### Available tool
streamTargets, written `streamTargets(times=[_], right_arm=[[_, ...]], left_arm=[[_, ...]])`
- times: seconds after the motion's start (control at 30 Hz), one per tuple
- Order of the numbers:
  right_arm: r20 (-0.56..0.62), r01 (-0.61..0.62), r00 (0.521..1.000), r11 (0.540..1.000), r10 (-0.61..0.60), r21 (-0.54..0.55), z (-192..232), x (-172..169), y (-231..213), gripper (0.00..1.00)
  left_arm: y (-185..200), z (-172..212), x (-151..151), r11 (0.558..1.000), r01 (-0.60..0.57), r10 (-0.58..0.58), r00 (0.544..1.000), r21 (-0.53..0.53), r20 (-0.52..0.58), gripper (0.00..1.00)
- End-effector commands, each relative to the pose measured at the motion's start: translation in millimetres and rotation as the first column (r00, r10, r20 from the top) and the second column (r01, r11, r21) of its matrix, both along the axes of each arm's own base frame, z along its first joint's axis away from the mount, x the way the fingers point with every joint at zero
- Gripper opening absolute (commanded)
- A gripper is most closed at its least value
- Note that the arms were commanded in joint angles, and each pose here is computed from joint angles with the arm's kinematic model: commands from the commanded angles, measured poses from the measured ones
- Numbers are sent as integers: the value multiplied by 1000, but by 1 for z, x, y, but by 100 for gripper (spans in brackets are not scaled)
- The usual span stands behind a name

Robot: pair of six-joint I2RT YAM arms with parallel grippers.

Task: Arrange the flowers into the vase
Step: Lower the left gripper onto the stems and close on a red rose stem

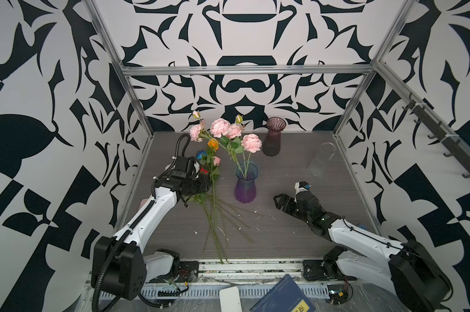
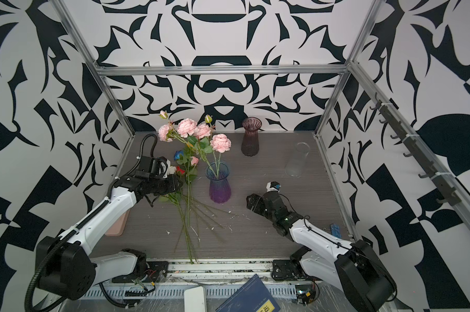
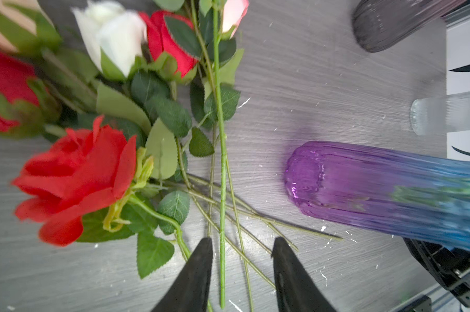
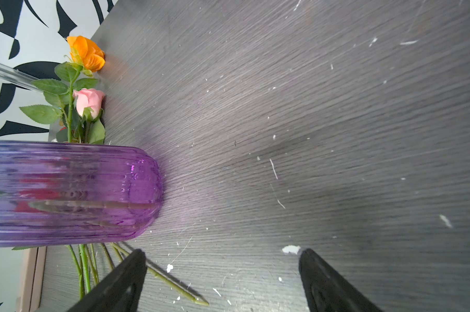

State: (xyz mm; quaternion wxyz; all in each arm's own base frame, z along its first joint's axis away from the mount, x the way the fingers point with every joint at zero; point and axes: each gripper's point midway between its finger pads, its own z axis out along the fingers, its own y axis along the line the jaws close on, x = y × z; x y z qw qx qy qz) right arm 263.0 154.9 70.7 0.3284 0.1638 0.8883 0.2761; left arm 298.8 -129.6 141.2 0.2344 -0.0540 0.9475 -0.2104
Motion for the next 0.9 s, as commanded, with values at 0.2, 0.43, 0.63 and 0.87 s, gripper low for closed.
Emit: streamTargets(times=[0.2,0.43,0.63,0.87], right_arm=[[49,1,999,1000,-2,23,15,11,5,92],[43,-2,999,1000,1,22,14,11,6,92],[45,2,999,1000,-3,19,15,11,5,92],[46,3,999,1000,-3,18,15,11,5,92]], left_arm=[[20,-55,-42,995,-91,98,979,50,-177,41],[15,-89,-65,994,-106,103,960,2,-259,37],[10,-106,-70,994,-106,96,951,-19,-295,37],[6,-118,-67,995,-104,97,941,-7,-324,39]])
